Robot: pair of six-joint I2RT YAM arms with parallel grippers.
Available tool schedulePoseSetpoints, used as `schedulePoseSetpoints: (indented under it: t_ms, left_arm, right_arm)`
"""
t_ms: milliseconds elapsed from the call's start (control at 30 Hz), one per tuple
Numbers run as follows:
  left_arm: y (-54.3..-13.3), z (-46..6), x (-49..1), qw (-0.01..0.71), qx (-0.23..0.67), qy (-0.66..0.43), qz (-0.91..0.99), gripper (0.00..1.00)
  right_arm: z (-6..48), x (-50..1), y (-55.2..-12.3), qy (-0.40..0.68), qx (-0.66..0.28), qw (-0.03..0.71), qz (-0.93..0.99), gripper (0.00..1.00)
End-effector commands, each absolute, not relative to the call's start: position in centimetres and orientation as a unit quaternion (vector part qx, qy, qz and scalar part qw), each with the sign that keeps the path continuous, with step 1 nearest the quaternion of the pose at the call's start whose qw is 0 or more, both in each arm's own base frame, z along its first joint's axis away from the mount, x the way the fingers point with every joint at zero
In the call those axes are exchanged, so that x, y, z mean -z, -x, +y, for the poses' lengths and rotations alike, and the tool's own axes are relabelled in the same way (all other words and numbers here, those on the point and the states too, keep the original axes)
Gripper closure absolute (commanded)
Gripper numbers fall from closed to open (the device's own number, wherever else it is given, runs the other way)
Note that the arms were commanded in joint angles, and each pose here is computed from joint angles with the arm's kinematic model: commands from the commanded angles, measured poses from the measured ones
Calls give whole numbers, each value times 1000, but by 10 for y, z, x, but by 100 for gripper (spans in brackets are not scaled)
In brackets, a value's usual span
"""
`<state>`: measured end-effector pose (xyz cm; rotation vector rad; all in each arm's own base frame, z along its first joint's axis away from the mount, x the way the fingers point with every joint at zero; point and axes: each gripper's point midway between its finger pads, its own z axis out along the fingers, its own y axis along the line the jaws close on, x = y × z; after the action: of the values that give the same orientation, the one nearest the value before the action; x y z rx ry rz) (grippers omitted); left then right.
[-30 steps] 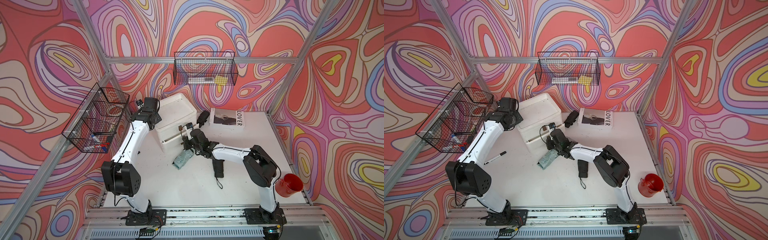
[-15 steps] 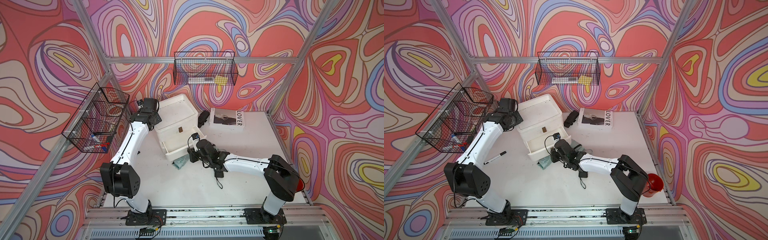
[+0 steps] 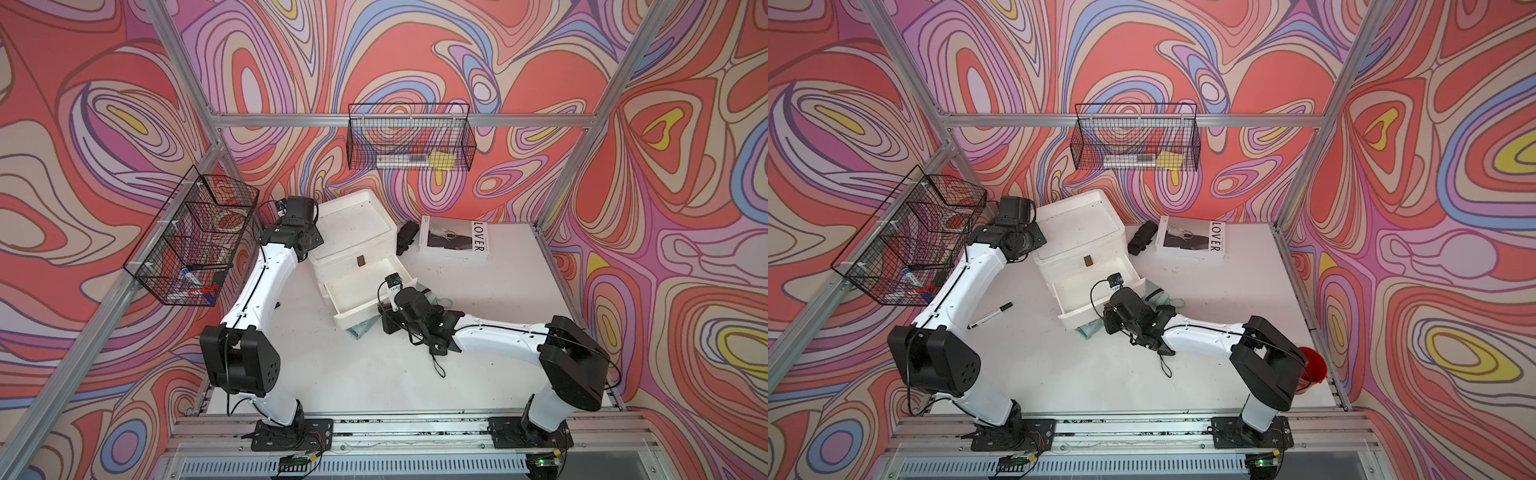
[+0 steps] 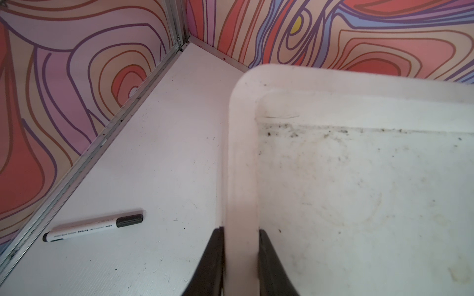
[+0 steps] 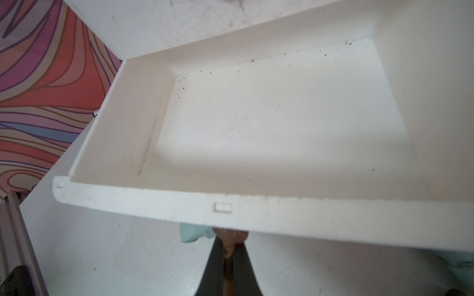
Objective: Place the umbrella in the drawer by color
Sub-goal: Open the drawer in the storage box.
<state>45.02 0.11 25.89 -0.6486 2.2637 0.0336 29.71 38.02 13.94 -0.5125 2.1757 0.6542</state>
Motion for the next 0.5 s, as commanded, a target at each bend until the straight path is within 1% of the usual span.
schedulePoseSetpoints:
  t_ms: [0, 33, 100, 167, 267, 400, 433, 467]
  left_arm:
    - [-438, -15, -208, 301, 12, 260, 917, 100]
    - [-438, -14, -208, 302, 10, 260, 917, 100]
    - [-438, -12, -206, 303, 4, 263, 916, 100]
    - [-439, -10, -205, 305, -2, 264, 915, 100]
    - [-441, -8, -204, 307, -5, 264, 914, 100]
    - [-442, -11, -206, 307, 6, 260, 915, 100]
    - [-442, -13, -208, 309, 10, 258, 915, 97]
    - [-442, -15, -210, 311, 15, 254, 916, 92]
  right_arm:
    - [383, -142, -288, 214, -266, 388, 856, 94]
    - [385, -141, -288, 214, -267, 385, 857, 86]
    - [386, -139, -289, 216, -265, 380, 860, 74]
    - [386, -141, -289, 215, -262, 376, 862, 65]
    - [381, -150, -288, 214, -256, 375, 865, 57]
    - [361, -171, -282, 206, -235, 382, 870, 48]
    - [352, -174, -283, 198, -222, 389, 872, 45]
    - [339, -178, -283, 191, -204, 396, 875, 42]
